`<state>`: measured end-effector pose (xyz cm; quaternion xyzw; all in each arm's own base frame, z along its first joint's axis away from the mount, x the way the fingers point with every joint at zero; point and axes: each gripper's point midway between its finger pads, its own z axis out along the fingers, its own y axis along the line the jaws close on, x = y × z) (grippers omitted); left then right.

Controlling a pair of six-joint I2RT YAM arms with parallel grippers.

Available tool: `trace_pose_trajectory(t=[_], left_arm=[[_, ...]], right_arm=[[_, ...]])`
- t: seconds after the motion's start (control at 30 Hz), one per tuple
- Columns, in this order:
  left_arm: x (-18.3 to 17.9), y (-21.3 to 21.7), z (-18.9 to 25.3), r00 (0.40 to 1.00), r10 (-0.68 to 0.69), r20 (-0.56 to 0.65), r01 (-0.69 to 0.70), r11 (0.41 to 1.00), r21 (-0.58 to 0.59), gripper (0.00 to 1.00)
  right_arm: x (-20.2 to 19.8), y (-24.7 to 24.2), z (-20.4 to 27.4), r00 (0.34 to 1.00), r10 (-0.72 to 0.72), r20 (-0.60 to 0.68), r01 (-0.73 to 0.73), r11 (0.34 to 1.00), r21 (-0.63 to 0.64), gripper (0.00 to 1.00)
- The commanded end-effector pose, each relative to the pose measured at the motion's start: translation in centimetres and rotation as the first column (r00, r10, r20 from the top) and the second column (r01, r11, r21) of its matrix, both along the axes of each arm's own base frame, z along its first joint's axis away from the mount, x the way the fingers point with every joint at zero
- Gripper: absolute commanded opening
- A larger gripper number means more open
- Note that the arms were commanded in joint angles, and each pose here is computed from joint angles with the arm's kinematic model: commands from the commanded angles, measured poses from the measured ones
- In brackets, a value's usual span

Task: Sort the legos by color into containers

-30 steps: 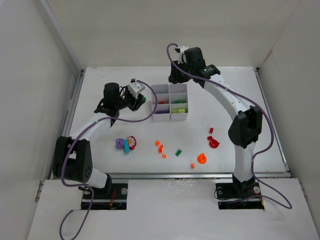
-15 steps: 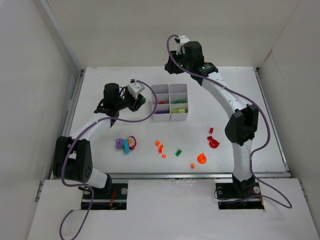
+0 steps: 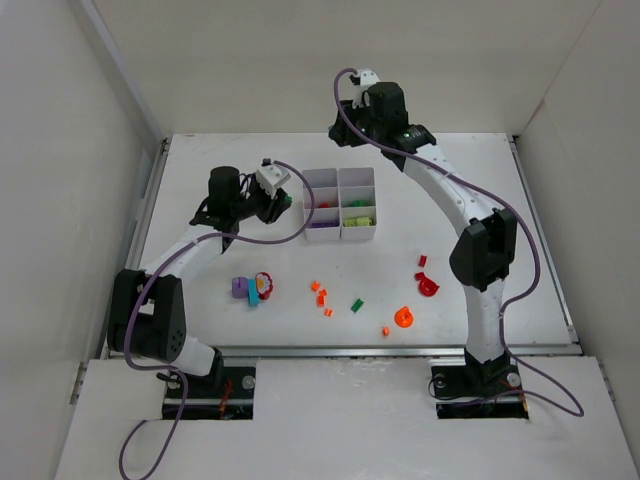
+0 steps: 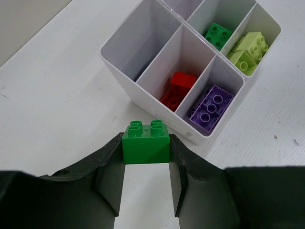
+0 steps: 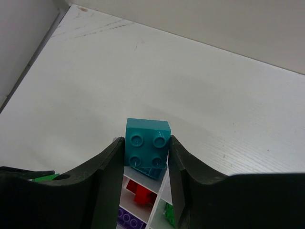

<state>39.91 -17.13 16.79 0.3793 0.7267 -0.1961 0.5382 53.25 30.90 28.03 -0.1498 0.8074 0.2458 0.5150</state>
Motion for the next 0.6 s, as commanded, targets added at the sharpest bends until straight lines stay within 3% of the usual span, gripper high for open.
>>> trace_pose_trajectory(t=[0.0,0.3,0.57], left_arm=[[0.5,-0.5,2.1,0.999,-0.009,0.04,0.01,1.0,-0.024,0.0],[0.5,-0.3,1.7,0.999,0.0,0.032,0.001,1.0,-0.018,0.0],[2.2,1.9,1.7,0.982,0.188,0.036,-0.187,0.982,-0.023,0.0]], right_arm=[[1.1,0.3,2.0,0.998,-0.017,0.066,0.014,0.999,0.042,0.0],[0.4,-0.1,1.7,0.999,-0.02,0.044,0.018,0.999,0.041,0.0],[-2.5,-0.8,-3.6,0.987,-0.062,-0.152,0.048,0.995,-0.092,0.0]])
